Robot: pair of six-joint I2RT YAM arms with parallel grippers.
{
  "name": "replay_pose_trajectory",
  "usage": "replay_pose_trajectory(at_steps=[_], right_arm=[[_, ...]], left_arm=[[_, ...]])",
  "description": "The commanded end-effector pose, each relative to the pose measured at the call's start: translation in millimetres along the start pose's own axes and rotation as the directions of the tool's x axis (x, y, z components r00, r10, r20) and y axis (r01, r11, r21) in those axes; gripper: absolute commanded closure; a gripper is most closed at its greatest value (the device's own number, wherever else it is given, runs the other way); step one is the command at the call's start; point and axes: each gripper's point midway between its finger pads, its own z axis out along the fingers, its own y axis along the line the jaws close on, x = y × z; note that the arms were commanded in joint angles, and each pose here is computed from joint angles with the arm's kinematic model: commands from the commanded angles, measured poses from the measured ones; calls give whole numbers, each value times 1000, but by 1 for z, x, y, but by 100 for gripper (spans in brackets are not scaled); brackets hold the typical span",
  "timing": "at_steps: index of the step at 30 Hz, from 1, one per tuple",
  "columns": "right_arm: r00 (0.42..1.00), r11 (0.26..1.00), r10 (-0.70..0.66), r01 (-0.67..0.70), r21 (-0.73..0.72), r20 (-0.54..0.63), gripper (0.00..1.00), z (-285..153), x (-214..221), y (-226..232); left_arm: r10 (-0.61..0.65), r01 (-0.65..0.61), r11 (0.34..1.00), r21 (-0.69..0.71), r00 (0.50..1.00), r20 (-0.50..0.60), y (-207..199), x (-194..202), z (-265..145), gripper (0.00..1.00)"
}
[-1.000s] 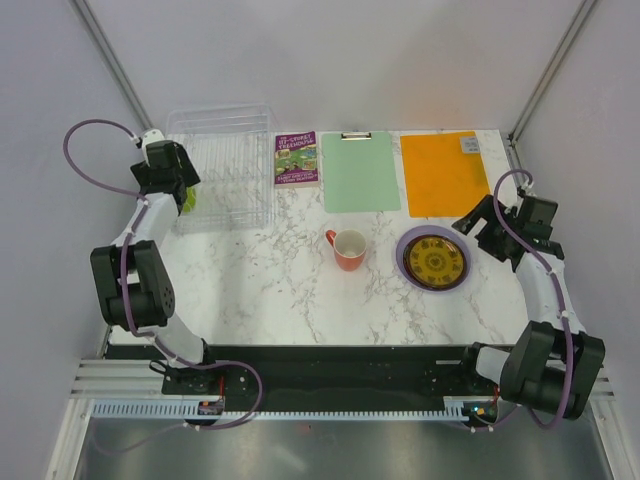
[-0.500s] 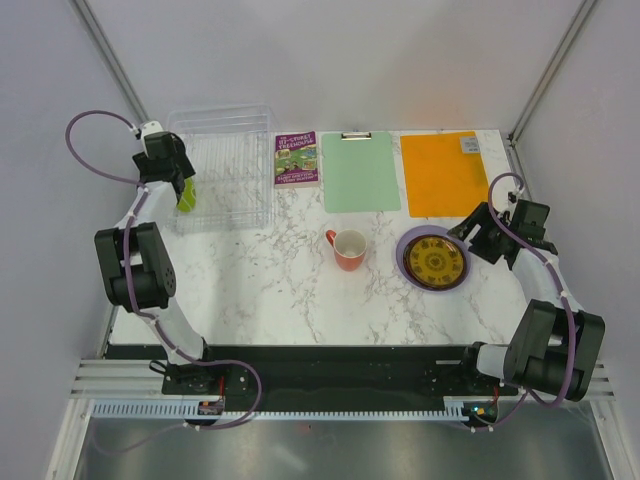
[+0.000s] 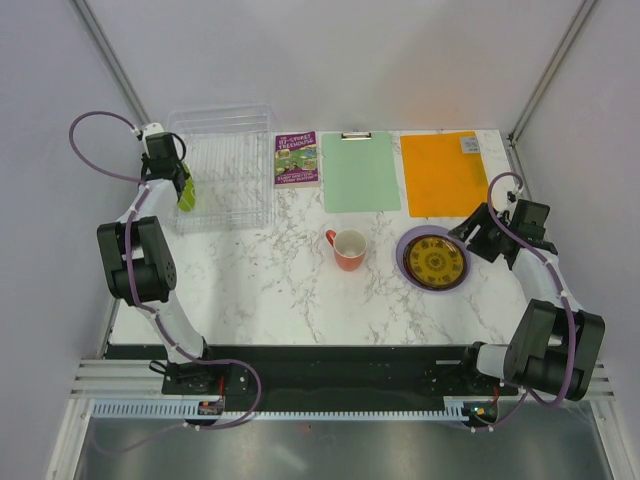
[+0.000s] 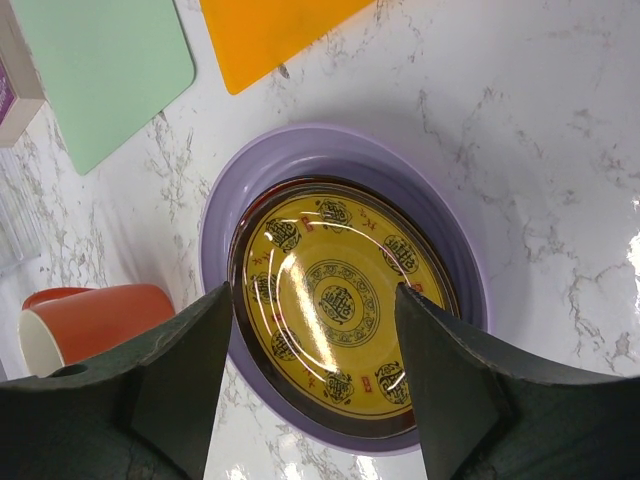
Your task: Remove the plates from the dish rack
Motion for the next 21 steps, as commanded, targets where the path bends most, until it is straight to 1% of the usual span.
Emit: replay_pose_trajectory(at_steps=[1,2,6,10,14,21], right_arm=[[999,999,-36,37,-34,17,28,1,-5,6],[999,999,-39,40,-34,17,28,1,-5,6],[999,999,-36,37,-34,16,28,2,-5,6],[999,999,-38,39,-35,14,28,2,-4,6],[999,999,-38,38,-35,13,27,2,-3,5],[999,998,-39,40,-39,14,27,0,-3,7]], left_arm=[[17,-18,1000,23,999,46,-4,-23,2,65],[23,-25,999,28,999,43,-5,-22,2,71],[45,-46,998,36,998,35,-6,-20,4,80],[60,-62,997,46,998,35,-8,-21,5,97],[62,-65,996,55,997,54,-9,-30,0,98],[110,-118,992,42,982,153,-5,-73,-29,98]])
